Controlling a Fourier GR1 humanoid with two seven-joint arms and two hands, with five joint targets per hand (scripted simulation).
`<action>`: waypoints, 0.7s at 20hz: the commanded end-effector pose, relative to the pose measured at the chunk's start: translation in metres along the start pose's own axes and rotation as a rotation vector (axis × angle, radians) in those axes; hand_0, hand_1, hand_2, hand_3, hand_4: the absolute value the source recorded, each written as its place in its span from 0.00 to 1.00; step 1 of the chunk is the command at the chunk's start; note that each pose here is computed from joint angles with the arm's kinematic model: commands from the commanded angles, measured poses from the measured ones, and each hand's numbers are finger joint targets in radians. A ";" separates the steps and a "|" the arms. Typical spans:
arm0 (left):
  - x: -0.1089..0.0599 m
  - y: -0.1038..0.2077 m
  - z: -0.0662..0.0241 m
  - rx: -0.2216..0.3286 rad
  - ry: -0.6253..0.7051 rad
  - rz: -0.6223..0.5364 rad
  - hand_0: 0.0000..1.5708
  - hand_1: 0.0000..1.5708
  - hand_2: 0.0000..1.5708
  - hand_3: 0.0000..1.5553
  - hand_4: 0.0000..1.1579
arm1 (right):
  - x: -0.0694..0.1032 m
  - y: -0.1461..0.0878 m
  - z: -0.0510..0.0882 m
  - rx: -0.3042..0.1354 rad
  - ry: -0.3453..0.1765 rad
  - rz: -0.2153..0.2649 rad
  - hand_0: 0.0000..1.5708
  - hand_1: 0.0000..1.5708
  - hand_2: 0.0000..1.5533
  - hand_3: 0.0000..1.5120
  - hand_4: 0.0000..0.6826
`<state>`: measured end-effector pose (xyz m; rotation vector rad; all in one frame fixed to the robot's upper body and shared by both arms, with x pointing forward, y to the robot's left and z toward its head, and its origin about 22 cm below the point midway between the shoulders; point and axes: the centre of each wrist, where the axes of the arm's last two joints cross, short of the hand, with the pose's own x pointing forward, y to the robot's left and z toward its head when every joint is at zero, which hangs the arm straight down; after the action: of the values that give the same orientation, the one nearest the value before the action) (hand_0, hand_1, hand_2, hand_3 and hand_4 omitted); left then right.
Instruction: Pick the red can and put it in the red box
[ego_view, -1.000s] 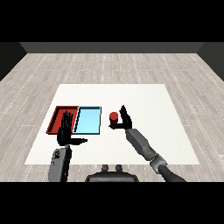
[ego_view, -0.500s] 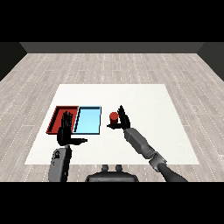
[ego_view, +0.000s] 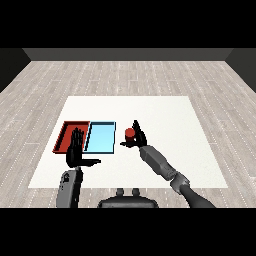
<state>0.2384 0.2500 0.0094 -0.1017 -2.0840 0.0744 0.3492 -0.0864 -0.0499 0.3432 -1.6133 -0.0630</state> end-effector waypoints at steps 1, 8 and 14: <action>0.007 0.002 -0.0019 0.003 -0.006 0.000 0.00 0.00 0.00 0.00 0.00 | 0.005 -0.006 -0.011 -0.010 0.018 -0.005 0.00 0.00 0.00 0.00 0.00; 0.003 0.013 -0.0067 0.012 -0.010 0.012 0.00 0.00 0.00 0.00 0.00 | 0.013 0.004 -0.020 -0.044 0.071 0.022 0.00 0.00 0.00 0.00 0.00; -0.001 0.015 -0.0128 0.000 -0.010 0.000 0.00 0.00 0.00 0.00 0.00 | -0.008 0.005 0.003 -0.085 0.067 0.115 0.97 0.97 0.97 0.97 0.72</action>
<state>0.2443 0.2564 0.0155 -0.1022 -2.0939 0.0720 0.3523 -0.0799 -0.0490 0.2258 -1.5636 -0.0390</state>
